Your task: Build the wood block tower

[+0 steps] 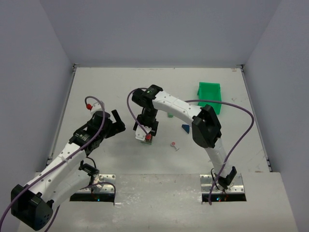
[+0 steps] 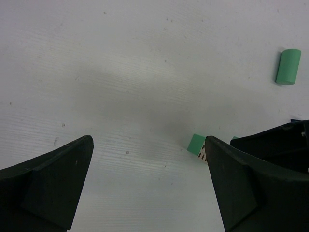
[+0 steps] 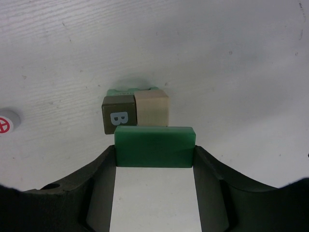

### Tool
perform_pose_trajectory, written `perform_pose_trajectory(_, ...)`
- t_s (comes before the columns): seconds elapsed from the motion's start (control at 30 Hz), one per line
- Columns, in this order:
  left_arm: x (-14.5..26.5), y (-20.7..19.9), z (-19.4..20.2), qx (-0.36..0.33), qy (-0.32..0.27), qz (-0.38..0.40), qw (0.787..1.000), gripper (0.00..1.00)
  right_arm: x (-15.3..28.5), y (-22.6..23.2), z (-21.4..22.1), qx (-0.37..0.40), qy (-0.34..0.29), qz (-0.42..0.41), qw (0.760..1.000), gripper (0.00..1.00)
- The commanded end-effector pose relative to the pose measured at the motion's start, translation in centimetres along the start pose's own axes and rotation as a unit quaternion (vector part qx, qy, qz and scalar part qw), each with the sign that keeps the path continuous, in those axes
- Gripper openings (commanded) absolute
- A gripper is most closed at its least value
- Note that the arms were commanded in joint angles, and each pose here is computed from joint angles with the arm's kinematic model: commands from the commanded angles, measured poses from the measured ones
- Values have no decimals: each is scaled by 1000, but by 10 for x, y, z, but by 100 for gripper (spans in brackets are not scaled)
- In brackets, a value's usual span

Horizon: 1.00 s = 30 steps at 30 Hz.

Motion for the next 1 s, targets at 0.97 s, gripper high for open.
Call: perform_pose_trajectory(0.97, 15, -2, -29, 15, -38, -17, 999, 100, -15, 42, -23, 59, 2, -109, 992, 55)
Point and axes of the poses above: each gripper's point midway between its finger pads, its own x axis back along the fingers, its own y axis along the line the jaws close on, z = x × y, the point moved 1 cm from there along x, back along the fingers, and after that the axes turned 8 degrees about -x, right-handed, at the moved point
